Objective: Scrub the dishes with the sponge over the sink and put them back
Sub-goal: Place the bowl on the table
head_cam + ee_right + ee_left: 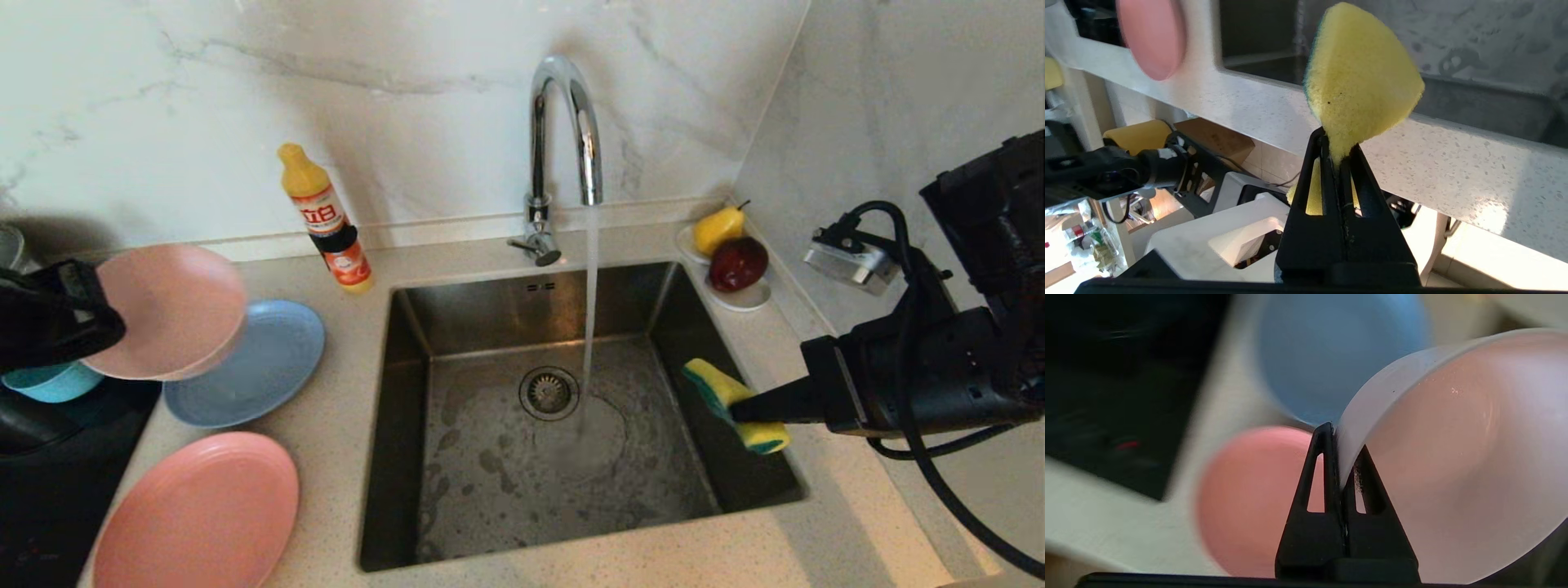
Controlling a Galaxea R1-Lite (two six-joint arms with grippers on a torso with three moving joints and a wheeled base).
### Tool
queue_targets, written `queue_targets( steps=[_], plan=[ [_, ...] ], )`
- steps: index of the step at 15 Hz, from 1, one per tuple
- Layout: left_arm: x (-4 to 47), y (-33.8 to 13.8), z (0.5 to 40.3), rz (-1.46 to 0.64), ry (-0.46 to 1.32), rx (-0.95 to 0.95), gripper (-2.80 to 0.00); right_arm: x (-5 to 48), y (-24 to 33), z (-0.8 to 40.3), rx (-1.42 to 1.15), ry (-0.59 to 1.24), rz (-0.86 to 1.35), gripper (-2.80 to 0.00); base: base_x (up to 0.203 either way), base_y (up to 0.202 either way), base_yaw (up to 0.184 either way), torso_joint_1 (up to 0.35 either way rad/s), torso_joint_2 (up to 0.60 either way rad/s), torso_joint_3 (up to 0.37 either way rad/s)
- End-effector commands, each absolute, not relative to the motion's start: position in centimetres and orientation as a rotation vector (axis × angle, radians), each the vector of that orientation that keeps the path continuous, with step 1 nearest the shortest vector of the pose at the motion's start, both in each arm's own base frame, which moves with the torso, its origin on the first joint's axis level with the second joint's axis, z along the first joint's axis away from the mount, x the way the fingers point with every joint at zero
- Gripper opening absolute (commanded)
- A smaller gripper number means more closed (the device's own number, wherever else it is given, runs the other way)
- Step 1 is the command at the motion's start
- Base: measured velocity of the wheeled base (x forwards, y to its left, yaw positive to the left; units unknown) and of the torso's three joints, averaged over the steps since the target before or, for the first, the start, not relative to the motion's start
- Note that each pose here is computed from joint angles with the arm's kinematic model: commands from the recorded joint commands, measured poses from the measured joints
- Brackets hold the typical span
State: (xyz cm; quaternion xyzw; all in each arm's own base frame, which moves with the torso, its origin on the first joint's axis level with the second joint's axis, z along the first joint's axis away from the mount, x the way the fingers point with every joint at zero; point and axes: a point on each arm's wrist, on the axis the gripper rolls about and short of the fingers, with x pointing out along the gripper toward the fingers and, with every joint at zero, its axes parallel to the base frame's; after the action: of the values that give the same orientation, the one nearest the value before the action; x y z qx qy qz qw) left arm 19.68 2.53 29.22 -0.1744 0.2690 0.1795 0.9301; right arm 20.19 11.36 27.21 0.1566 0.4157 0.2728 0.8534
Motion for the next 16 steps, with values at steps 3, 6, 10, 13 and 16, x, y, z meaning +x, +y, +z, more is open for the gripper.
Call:
queue_targets(
  steps=[3, 6, 10, 13, 16],
  plan=[
    [17.8, 9.2, 29.1, 0.664, 0.489, -0.503, -2.80, 20.9, 11.1, 25.7, 0.333, 0.934, 0.533, -2.80, 0.000, 0.000, 0.000, 0.000, 0.00, 0.000],
    [16.8, 12.6, 27.7, 0.736, 0.502, -0.619, -2.80, 21.3, 11.3, 25.9, 0.335, 0.924, 0.538, -2.80, 0.000, 0.000, 0.000, 0.000, 0.00, 0.000],
    [16.2, 16.5, 23.5, 0.811, 0.576, -0.742, -2.80, 21.9, 11.6, 25.3, 0.333, 0.948, 0.528, -2.80, 0.000, 0.000, 0.000, 0.000, 0.00, 0.000],
    [16.2, 18.9, 20.1, 0.860, 0.655, -0.809, -2.80, 21.8, 11.5, 25.0, 0.331, 0.958, 0.523, -2.80, 0.000, 0.000, 0.000, 0.000, 0.00, 0.000],
    [15.6, 21.1, 17.9, 0.915, 0.705, -0.873, -2.80, 21.9, 11.5, 25.0, 0.331, 0.960, 0.521, -2.80, 0.000, 0.000, 0.000, 0.000, 0.00, 0.000]
  ],
)
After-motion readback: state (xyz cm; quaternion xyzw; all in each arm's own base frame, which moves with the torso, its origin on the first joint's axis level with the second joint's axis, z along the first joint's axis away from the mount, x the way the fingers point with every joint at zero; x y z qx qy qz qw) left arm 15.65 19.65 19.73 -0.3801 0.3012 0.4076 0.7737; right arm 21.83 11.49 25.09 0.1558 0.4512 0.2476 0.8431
